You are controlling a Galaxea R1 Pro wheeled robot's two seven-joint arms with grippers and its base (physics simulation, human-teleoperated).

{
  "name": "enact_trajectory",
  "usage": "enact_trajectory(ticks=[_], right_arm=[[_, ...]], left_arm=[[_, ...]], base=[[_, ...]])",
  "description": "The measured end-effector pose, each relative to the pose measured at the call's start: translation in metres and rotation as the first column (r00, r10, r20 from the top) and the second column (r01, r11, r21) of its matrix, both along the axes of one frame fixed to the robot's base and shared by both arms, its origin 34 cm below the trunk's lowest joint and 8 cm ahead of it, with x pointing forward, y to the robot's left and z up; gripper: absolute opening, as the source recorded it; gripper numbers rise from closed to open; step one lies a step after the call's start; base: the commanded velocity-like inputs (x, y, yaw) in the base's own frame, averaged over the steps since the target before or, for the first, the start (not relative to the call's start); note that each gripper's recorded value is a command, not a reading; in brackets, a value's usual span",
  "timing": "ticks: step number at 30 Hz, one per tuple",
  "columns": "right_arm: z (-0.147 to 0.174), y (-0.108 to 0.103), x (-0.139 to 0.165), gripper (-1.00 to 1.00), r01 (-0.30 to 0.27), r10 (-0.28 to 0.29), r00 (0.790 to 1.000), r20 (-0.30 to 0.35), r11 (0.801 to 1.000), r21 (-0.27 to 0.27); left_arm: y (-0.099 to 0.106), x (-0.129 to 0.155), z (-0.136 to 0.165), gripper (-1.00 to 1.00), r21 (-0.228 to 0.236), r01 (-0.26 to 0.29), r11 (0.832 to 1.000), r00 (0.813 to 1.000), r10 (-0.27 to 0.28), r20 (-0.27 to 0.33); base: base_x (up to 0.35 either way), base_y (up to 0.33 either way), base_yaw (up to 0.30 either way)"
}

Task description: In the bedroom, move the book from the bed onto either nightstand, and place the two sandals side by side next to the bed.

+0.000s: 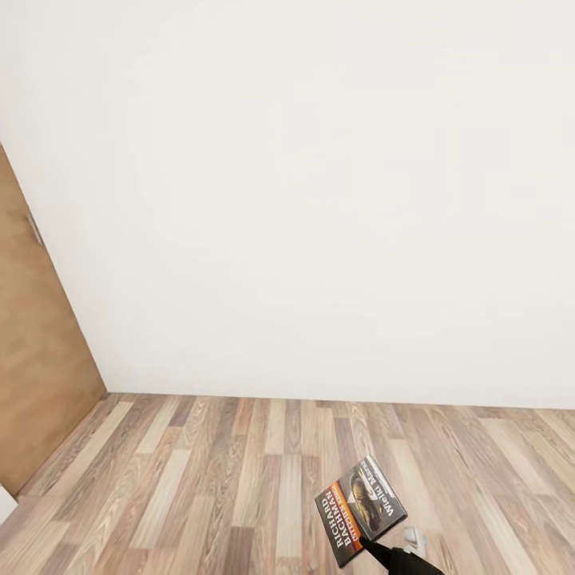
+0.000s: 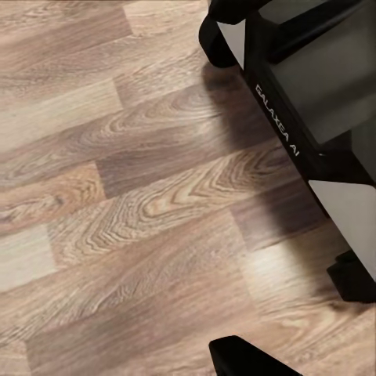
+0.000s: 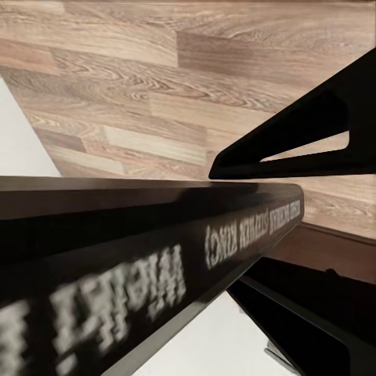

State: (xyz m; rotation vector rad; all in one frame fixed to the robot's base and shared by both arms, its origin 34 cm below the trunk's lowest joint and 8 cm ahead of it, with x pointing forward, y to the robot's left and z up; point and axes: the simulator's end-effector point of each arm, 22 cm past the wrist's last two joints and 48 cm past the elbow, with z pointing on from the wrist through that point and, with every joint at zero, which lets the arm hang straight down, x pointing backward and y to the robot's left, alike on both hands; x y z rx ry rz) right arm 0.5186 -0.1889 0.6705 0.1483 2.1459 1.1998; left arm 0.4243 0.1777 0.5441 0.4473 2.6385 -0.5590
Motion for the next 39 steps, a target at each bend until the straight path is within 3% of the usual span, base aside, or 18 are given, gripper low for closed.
enact_trajectory(ticks=[39], right_arm=[[0.0,0.0002,-0.0004,-1.0,-0.002,0.002,1.0,0.0,1.0,0.0]], left_arm=[[0.0,-0.0001,-0.0001,1.0,0.0,0.0,1.0,1.0,0.0,0.0]], base=[[0.32,-0.057,0.0]])
